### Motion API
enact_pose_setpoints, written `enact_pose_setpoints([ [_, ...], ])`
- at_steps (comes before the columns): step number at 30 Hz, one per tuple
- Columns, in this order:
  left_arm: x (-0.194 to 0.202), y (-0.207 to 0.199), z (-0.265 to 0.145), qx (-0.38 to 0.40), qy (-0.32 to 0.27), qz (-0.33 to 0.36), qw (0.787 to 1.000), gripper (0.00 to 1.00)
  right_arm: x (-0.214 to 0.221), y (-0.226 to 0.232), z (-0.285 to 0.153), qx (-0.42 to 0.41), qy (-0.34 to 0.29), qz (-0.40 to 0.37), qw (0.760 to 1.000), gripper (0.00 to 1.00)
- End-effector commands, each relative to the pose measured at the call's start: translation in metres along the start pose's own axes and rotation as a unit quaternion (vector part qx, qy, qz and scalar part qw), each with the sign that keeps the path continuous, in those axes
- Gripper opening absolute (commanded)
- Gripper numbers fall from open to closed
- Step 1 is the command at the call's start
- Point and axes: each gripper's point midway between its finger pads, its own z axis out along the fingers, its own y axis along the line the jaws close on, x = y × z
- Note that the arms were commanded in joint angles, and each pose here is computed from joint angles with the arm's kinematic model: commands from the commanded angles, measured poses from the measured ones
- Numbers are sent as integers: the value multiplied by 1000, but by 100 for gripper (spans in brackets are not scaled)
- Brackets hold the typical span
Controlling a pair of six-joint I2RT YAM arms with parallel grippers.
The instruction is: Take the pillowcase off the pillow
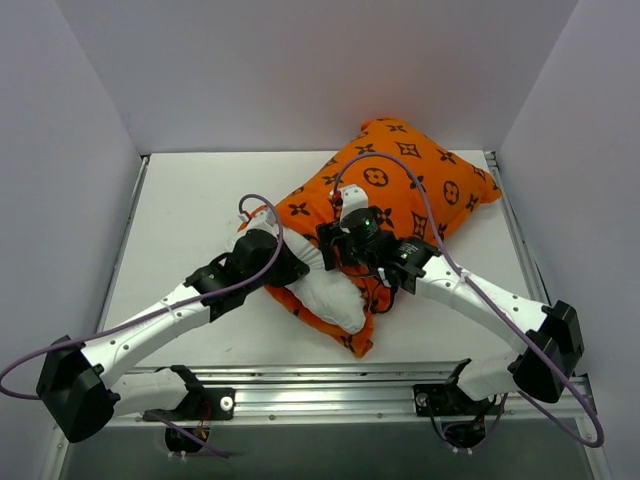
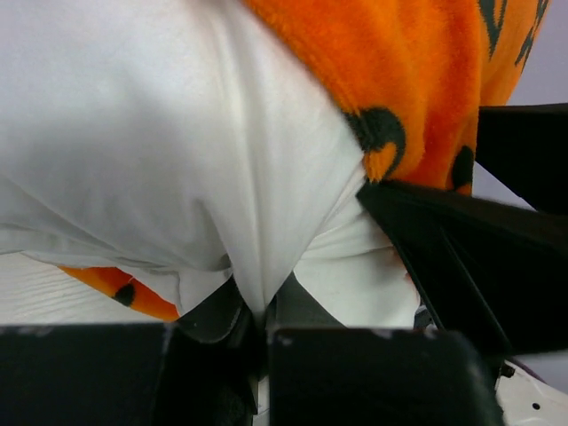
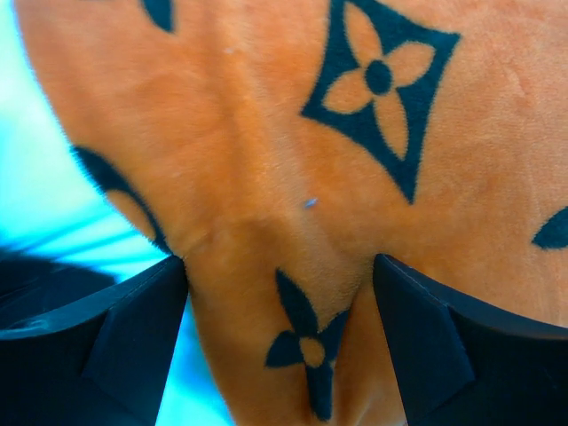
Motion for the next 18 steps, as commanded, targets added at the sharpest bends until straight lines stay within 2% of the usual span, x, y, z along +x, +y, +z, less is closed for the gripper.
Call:
enact_pose_setpoints([
  [1,-30,-19,-27,14,-43,20,999,2,9,-35,10,101,12,0,995,72],
  [3,-36,-25,-36,22,-49,26,998,2,12,-65,15,154,18,19,988,58],
  [4,-36,-21,-40,13,-45,29,998,2,14,-81,17,178,19,35,983,40],
  [5,-38,-22,-46,12,-48,34,998,2,14,-95,17,195,18,52,979,31],
  [6,-47,-26,-55,10,-58,37,998,2,11,-128,16,232,13,84,969,13],
  [7,-45,-18,-61,-10,-50,45,998,2,11,-147,15,257,6,112,960,5],
  [8,-49,-17,-69,-15,-54,56,997,2,12,-165,13,275,4,133,952,0],
  [13,-79,-13,-133,-36,-99,71,992,2,9,-269,2,368,-17,248,896,0],
  [16,-101,-7,-177,-42,-146,71,986,2,11,-312,-6,399,-34,311,862,0],
  [18,-111,-2,-201,-44,-175,68,981,2,14,-328,-7,403,-45,335,851,0],
])
